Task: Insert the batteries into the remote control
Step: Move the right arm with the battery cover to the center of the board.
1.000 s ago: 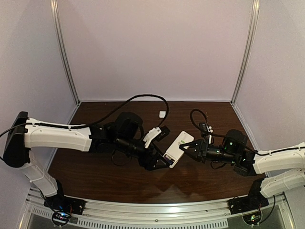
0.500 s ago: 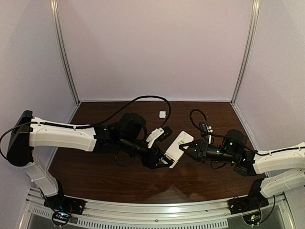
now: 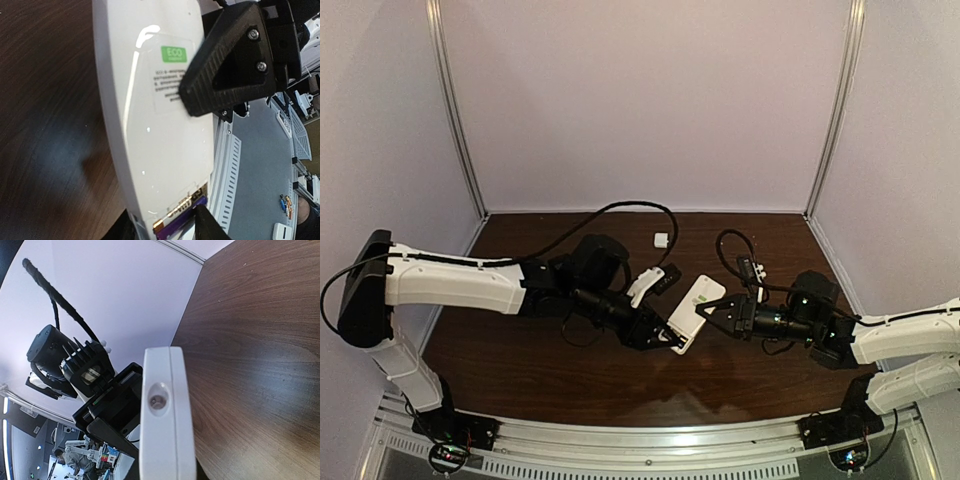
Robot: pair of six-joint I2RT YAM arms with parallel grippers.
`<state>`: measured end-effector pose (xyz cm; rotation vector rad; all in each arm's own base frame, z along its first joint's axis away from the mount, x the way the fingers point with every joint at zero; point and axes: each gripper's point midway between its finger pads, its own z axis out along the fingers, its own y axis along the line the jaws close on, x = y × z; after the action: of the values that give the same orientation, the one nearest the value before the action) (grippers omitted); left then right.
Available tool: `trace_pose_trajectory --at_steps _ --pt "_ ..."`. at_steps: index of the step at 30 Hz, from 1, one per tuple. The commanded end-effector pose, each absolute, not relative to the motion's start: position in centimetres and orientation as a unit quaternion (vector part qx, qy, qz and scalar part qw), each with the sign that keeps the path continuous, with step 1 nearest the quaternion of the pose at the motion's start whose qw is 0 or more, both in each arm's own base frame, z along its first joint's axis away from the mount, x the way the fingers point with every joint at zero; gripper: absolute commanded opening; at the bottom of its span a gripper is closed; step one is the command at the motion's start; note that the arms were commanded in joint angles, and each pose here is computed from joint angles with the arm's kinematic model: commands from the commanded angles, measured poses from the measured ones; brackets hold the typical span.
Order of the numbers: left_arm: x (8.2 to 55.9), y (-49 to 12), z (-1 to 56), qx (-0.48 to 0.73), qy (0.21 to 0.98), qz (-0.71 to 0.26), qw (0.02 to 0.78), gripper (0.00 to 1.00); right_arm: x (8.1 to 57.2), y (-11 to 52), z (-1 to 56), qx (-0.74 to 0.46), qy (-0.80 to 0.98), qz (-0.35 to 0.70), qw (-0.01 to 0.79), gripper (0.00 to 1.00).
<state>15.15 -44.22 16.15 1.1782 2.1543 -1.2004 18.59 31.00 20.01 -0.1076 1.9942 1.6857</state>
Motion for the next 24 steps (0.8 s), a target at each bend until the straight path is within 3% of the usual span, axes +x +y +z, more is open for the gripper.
trace_pose_trajectory --at_steps 1,4,7,12,24 --pt "16.3 -44.8 15.3 0.430 0.776 -0.404 0.223 0.33 18.1 31.6 24.1 -0.043 0.694 0.668 0.266 0.00" --pt "16.1 -44.8 15.3 0.434 0.772 -0.407 0.221 0.34 18.1 31.5 24.0 -0.045 0.695 0.666 0.266 0.00" --pt "15.9 -44.5 16.4 0.429 0.758 -0.441 0.215 0.44 18.0 31.4 23.8 -0.048 0.697 0.664 0.267 0.00" --pt "16.9 -43.6 18.3 0.408 0.741 -0.484 0.223 0.48 17.7 31.2 23.7 -0.051 0.700 0.661 0.267 0.00" --pt "17.6 -43.5 17.7 0.389 0.750 -0.491 0.213 0.36 17.6 31.3 24.1 -0.054 0.695 0.665 0.267 0.00"
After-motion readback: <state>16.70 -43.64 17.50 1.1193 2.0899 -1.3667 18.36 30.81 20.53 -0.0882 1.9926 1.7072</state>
